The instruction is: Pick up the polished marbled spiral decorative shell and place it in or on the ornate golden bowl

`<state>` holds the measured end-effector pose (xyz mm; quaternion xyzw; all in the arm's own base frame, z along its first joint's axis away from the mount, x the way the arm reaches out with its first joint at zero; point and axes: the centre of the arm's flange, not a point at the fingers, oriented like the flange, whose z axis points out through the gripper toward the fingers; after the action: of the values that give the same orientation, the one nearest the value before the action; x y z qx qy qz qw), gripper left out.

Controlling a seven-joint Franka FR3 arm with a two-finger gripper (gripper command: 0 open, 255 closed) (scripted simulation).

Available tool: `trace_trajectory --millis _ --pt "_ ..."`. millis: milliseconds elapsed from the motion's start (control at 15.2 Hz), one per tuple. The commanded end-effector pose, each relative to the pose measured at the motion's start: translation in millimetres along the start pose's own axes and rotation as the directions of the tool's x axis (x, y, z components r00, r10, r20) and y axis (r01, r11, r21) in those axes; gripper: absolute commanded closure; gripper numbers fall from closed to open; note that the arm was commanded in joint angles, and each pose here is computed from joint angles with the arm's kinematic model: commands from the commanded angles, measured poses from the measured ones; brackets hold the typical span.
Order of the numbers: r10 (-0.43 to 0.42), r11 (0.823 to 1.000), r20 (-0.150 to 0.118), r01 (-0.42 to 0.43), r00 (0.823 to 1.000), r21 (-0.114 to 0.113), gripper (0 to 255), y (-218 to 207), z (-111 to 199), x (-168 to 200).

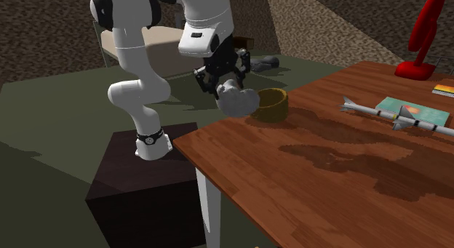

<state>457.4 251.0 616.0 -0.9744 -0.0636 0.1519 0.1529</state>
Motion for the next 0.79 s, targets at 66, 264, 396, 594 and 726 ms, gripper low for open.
trace_trajectory --millis 66,264,396,594,726 --pt "0.0 1.0 0.0 0.0 1.0 0.0 255 -32 14 -18" --pt "0.0 1.0 0.0 0.0 1.0 0.0 255 -64 28 -35" --pt "0.0 1.0 0.0 0.0 1.0 0.0 255 -86 38 -46" --pt "0.0 1.0 0.0 0.0 1.0 0.0 255 -119 53 -64" --pt "0.0 1.0 0.0 0.0 1.0 0.0 255 -140 62 -75"
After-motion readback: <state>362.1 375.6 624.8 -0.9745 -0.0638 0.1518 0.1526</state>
